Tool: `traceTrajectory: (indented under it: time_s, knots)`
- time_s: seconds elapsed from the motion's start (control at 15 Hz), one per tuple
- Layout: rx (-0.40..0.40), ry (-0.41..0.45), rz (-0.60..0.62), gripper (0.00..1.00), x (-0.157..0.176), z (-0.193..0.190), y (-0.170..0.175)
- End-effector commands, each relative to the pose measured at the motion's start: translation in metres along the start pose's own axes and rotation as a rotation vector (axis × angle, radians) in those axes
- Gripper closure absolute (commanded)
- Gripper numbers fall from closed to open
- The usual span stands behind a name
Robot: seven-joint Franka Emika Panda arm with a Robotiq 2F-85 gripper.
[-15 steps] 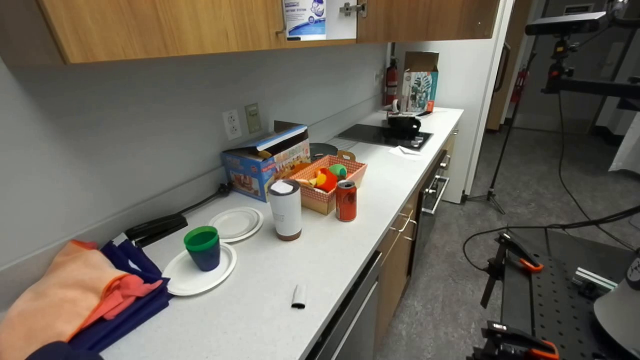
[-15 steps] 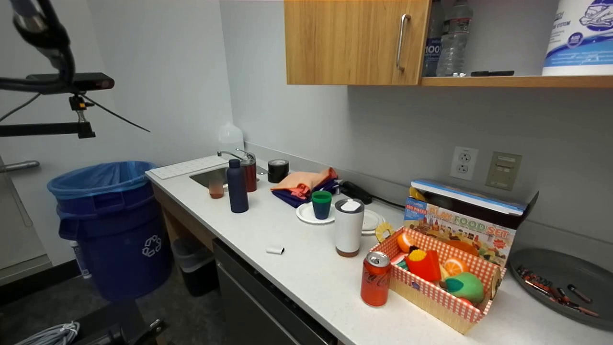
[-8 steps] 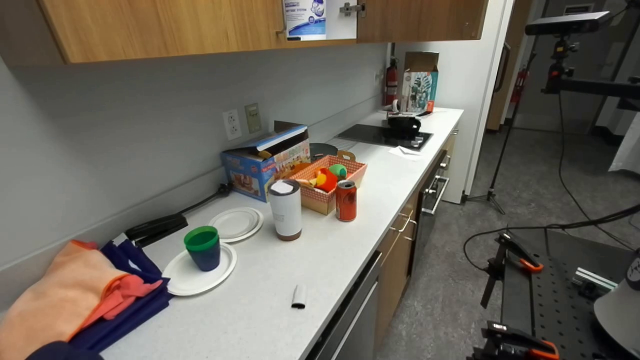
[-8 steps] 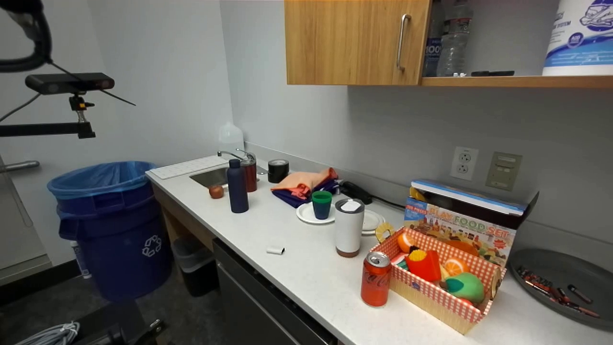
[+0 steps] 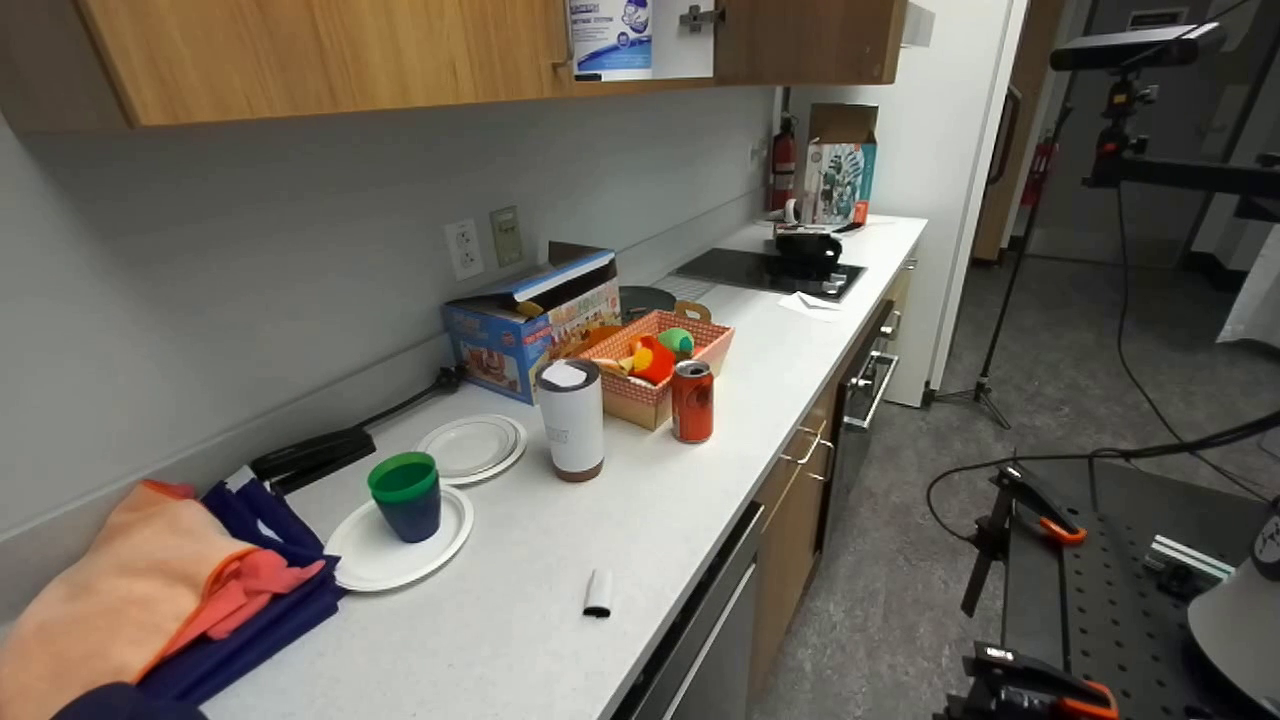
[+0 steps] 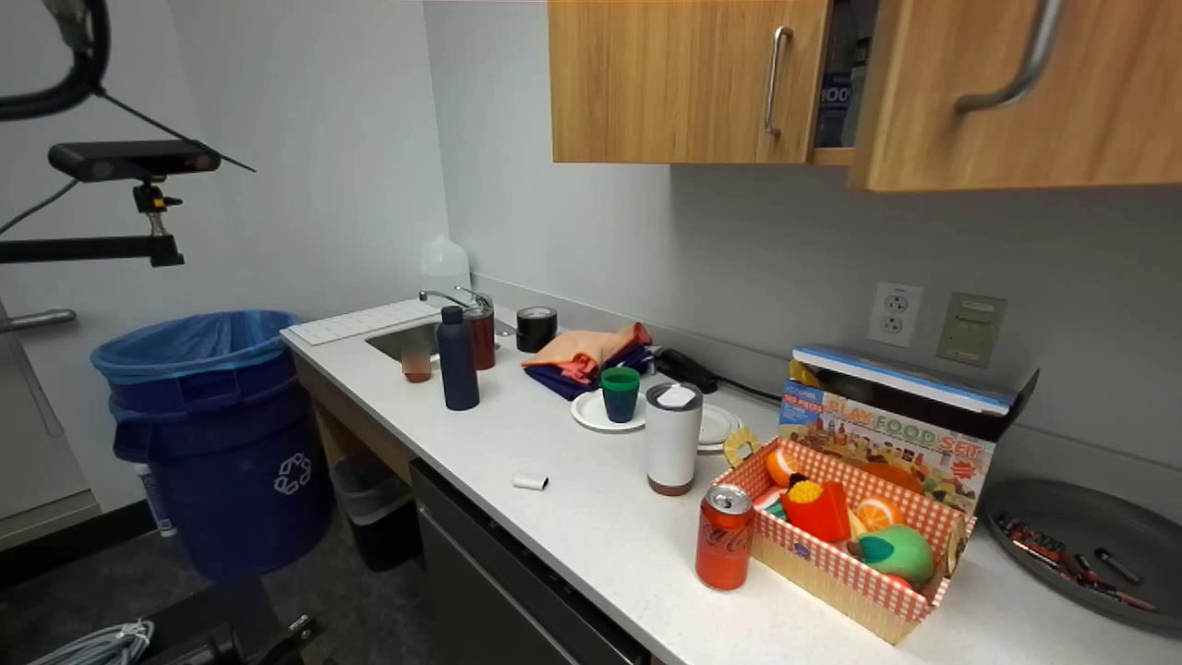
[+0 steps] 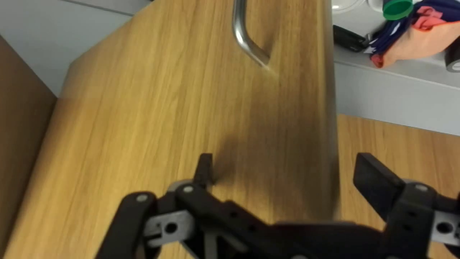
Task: Close the drawer
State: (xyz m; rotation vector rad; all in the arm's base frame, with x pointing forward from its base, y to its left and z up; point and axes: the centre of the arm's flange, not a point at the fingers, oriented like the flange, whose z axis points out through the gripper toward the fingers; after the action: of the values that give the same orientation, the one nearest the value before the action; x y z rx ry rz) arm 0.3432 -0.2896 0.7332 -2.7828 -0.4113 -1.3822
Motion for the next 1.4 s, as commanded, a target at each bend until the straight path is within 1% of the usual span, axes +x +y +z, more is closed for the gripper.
traceTrajectory:
  time_s: [0.0, 0.33, 0.6, 0.67, 0.73, 1.33]
  knots:
    - [0.055, 0.022, -0.043, 0.0, 0.039, 0.022, -0.005]
    - [0.06, 0.031, -0.044, 0.0, 0.073, 0.05, -0.008]
    - [0.047, 0.013, -0.007, 0.0, 0.097, 0.07, -0.019]
    - [0.046, -0.003, 0.017, 0.0, 0.102, 0.072, -0.021]
    - [0.064, -0.005, 0.011, 0.0, 0.073, 0.067, -0.029]
    - [0.058, -0.016, 0.015, 0.0, 0.075, 0.069, -0.031]
